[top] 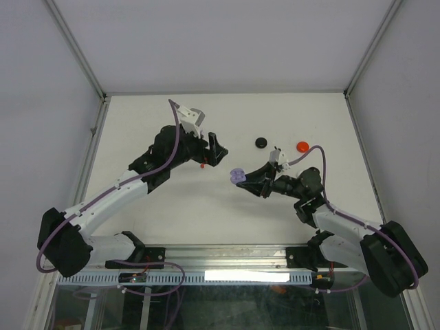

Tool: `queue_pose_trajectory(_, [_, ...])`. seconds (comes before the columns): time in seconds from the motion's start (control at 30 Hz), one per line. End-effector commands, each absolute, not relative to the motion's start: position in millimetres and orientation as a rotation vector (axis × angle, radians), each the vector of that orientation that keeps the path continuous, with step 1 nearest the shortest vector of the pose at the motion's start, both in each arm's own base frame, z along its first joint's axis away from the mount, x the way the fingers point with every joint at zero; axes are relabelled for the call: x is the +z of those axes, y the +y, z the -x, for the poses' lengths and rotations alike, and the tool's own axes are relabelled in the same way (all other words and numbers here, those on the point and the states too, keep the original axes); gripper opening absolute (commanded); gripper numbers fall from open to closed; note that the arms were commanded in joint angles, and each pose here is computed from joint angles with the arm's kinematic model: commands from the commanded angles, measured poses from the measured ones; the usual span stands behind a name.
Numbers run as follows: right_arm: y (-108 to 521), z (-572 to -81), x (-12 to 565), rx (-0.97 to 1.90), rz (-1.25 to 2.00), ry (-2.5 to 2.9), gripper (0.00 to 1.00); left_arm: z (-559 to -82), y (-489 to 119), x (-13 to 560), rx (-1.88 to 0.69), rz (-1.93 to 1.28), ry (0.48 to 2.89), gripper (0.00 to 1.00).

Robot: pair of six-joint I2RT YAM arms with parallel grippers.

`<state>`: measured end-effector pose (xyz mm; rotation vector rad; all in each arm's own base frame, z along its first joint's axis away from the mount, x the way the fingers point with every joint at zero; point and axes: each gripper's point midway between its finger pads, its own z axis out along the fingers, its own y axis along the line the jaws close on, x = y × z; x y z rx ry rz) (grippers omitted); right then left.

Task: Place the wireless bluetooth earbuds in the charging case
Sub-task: Open the charging case, then adjust the earbud at the center of the board.

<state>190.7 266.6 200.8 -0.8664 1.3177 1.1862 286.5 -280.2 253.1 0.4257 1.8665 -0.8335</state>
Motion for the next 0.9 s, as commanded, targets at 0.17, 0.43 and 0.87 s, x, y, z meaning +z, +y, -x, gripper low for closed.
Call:
queue_pose_trajectory(0.17, [259.9,-208.4,217.7,1.018,0.838,1.182,0.00,-373.7,-251.2,216.5,-0.568,-0.185,2.002,0.87])
queue_pose_trajectory(0.43, [254.4,-209.3,218.3,0.991,0.807,1.177,0.00,-443.9,-228.3,158.0,-0.399,-0.080,2.148,0.79])
queue_pose_trajectory(0.87, [253.7,-210.6,216.5,1.014,0.767,1.194,0.00,-520.0,-214.6,89.0,-0.138,-0.081,2.272,0.57])
